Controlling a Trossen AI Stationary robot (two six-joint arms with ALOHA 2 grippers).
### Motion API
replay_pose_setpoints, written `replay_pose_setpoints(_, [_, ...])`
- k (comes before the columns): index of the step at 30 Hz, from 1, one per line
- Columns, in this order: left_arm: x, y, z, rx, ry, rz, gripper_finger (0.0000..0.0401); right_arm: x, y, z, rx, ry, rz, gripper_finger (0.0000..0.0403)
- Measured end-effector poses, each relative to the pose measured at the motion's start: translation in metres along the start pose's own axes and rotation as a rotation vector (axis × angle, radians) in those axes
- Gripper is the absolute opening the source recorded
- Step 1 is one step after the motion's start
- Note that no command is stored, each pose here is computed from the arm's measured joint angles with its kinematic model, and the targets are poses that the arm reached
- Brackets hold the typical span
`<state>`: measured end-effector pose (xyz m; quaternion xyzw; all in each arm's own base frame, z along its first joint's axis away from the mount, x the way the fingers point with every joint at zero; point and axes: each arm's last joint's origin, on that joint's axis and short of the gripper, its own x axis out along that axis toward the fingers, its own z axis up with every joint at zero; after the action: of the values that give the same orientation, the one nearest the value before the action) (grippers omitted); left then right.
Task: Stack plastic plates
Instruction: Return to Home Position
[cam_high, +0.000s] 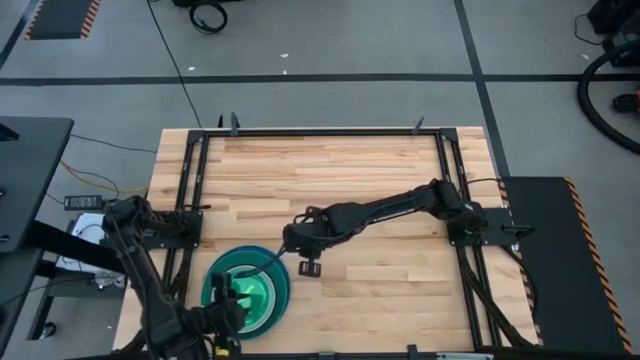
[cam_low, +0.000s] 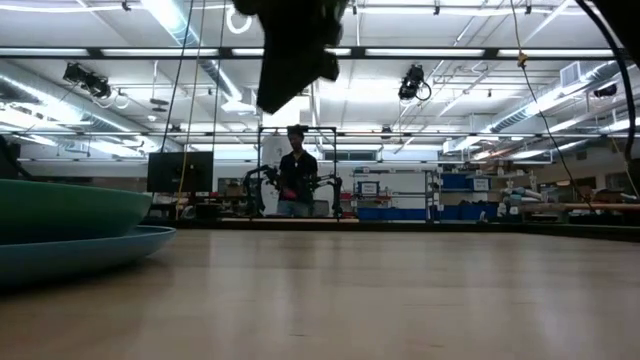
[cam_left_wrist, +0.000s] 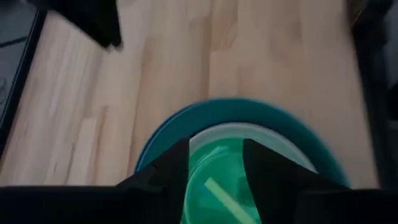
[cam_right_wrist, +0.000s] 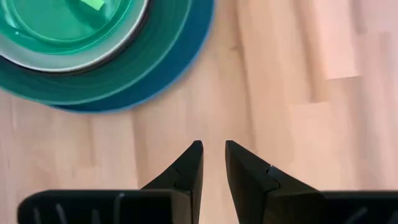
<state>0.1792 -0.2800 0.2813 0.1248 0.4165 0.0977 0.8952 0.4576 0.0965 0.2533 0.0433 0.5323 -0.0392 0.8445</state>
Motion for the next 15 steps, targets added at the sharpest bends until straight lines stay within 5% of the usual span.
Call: replay_pose_setpoints(15, [0.028,0.024,-0.020,0.021,0.052,0.027,0.0088,-0.058,0.030,-0.030,-0.078,-0.002,-0.228,0.0077])
